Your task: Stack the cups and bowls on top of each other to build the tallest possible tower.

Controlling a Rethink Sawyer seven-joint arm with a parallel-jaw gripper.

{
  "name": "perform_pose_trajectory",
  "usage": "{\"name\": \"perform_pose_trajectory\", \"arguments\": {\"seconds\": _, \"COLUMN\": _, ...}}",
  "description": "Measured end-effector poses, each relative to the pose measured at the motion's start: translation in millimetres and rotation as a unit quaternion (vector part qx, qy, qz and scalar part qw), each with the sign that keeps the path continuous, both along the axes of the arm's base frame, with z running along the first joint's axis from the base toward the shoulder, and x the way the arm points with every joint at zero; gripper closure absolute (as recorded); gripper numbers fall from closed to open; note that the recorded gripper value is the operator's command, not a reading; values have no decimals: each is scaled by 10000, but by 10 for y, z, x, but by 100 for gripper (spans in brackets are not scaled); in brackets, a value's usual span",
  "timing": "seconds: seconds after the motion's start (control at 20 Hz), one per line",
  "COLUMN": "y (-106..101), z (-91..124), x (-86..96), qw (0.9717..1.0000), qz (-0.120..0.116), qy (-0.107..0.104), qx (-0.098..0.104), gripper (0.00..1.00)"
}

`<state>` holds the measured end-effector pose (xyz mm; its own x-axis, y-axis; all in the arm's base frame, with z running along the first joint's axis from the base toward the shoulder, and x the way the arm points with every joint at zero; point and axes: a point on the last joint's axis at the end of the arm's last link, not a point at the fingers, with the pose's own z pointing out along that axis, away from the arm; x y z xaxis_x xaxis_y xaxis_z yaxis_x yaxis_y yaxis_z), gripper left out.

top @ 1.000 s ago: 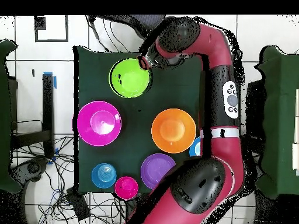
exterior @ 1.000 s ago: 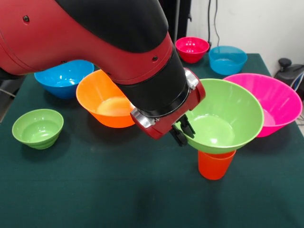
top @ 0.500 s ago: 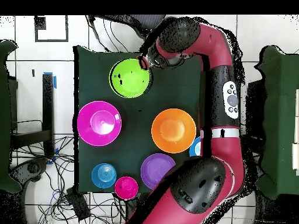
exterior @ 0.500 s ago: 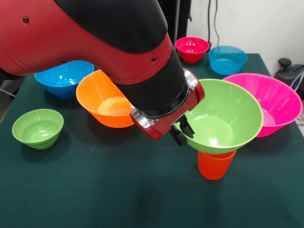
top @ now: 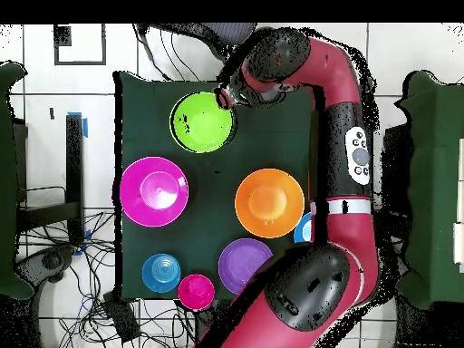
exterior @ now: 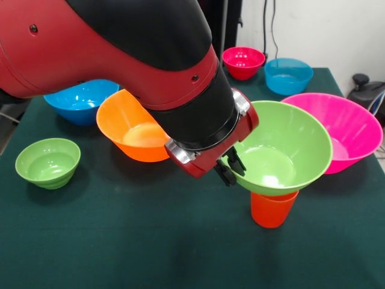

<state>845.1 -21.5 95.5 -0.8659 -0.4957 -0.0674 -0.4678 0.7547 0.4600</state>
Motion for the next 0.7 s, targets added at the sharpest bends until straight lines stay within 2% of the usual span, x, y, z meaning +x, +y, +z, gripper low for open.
{"name": "perform_pose_trajectory", "arguments": {"seconds": 0.7, "y": 9, "z": -56, "x": -18, "qw": 10000, "qz": -6, "qy": 43, "qx": 39, "gripper": 100}}
